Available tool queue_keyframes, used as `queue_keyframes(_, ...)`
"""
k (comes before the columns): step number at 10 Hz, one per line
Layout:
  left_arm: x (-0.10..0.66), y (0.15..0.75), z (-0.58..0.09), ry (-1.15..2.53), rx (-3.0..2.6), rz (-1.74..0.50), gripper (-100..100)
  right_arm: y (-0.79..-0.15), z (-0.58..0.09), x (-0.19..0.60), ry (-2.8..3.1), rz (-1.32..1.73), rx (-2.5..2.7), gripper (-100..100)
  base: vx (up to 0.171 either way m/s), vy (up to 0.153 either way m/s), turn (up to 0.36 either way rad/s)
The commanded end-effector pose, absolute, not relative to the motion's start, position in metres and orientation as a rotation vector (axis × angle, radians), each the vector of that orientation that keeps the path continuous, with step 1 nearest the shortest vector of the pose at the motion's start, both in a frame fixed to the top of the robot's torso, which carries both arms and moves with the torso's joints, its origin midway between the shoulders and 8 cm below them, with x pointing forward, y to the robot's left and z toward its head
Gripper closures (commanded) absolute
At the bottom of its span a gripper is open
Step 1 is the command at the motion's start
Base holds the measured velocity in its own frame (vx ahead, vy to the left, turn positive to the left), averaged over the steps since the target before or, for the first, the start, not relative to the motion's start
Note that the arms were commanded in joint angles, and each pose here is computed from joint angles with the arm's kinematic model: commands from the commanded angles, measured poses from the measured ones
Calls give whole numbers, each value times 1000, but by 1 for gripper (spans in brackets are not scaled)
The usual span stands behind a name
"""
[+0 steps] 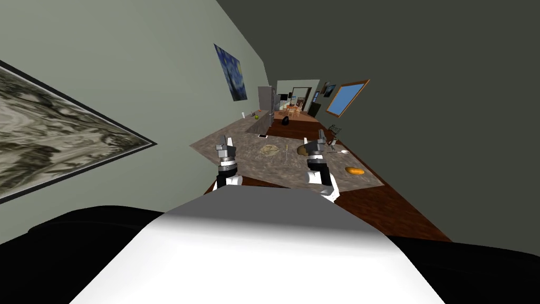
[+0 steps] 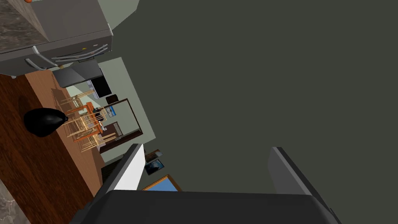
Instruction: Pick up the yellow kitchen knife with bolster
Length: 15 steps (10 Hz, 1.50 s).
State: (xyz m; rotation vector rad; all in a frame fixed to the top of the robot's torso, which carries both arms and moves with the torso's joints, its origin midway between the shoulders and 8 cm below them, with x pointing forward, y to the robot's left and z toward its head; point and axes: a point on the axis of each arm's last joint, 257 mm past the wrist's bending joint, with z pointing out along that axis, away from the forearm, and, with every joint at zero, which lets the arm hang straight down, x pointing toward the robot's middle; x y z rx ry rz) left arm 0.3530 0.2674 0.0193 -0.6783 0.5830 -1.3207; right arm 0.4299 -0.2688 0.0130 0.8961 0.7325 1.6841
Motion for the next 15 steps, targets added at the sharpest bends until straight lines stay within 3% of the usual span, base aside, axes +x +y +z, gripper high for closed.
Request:
queue_keyframes(1, 353, 267, 19, 583, -678, -1321, 0, -274, 6, 448, 744, 1703, 955, -100, -53, 20, 127)
queue_keyframes(15, 353, 267, 19, 583, -678, -1321, 0, -322, -62, 545, 771, 1670, 1440, -100, -35, 9, 66)
